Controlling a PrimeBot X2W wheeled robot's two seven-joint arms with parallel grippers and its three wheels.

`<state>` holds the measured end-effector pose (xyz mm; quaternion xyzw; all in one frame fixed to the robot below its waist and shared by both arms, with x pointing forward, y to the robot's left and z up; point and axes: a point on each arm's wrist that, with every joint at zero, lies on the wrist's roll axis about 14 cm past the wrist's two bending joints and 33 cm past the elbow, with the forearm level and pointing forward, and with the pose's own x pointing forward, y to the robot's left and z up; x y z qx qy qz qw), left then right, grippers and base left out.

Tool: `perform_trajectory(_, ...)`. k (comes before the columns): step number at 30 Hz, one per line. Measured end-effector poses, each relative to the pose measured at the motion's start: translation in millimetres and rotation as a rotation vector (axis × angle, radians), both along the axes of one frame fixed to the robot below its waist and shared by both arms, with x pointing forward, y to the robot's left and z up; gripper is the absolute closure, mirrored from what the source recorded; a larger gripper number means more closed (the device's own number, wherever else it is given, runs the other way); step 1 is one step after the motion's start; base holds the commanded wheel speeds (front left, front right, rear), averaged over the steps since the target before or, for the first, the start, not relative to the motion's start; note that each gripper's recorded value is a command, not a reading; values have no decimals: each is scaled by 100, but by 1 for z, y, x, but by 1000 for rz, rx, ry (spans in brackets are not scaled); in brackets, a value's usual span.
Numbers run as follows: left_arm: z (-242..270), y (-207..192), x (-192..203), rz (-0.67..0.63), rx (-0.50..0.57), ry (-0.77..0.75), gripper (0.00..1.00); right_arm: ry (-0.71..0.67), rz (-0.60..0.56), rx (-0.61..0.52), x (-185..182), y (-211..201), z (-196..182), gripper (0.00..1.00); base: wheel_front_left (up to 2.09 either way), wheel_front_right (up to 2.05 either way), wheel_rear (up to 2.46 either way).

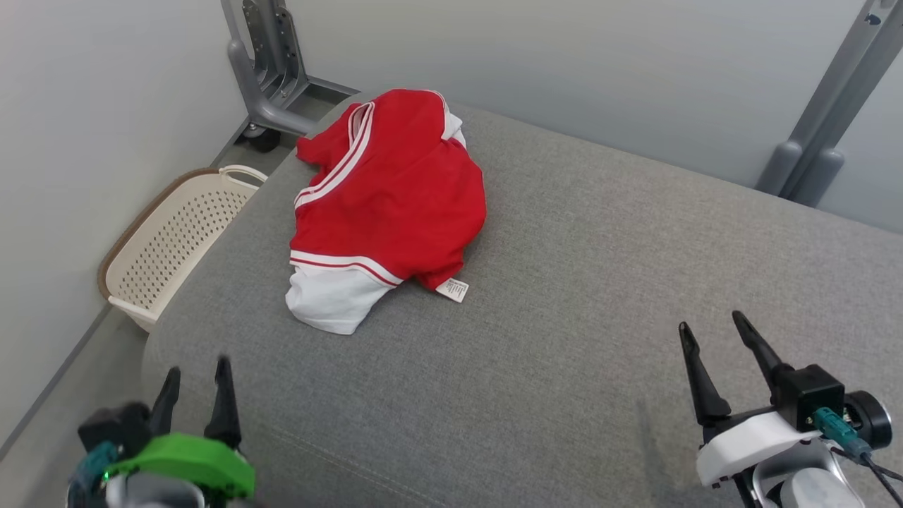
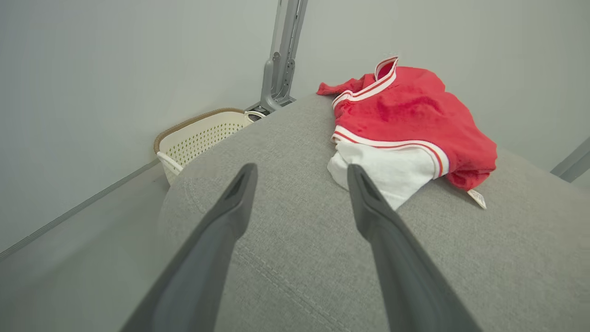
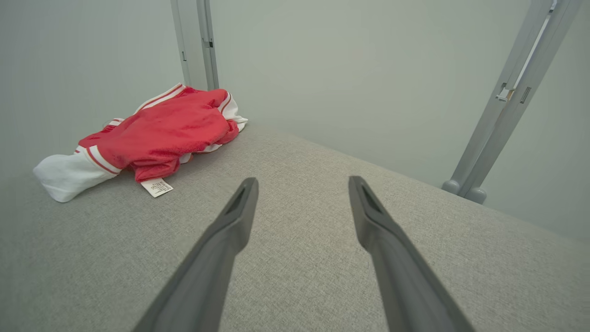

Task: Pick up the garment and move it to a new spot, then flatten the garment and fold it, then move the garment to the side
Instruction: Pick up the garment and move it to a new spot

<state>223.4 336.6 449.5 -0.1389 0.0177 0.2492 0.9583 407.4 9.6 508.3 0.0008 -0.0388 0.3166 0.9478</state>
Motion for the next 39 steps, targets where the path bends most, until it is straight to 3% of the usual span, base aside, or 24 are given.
perform_trajectory(8,13,-4,87,-83,-201,26,0,-13,5,-28,31,-7,-10,0,0,0,0)
perform_trajectory(13,1,1,133,-110,-251,128,0,27,-12,-37,48,-17,-33,0,0,0,0)
perform_trajectory(15,-21,1,150,-107,-295,235,0,53,-32,-45,56,-27,-47,0,0,0,0)
perform_trajectory(26,-99,-14,169,-115,-389,568,0,133,-139,-64,66,-70,-85,0,0,0,0)
perform_trajectory(27,-102,-14,170,-121,-382,585,29,139,-148,-66,66,-74,-87,0,0,0,0)
perform_trajectory(29,-108,-17,170,-142,-361,620,100,148,-161,-69,66,-79,-90,0,0,0,0)
perform_trajectory(34,-104,-22,174,-182,-327,609,100,146,-172,-62,63,-80,-86,0,0,0,0)
perform_trajectory(39,-71,-20,190,-205,-271,466,100,146,-171,-50,54,-75,-79,0,0,0,0)
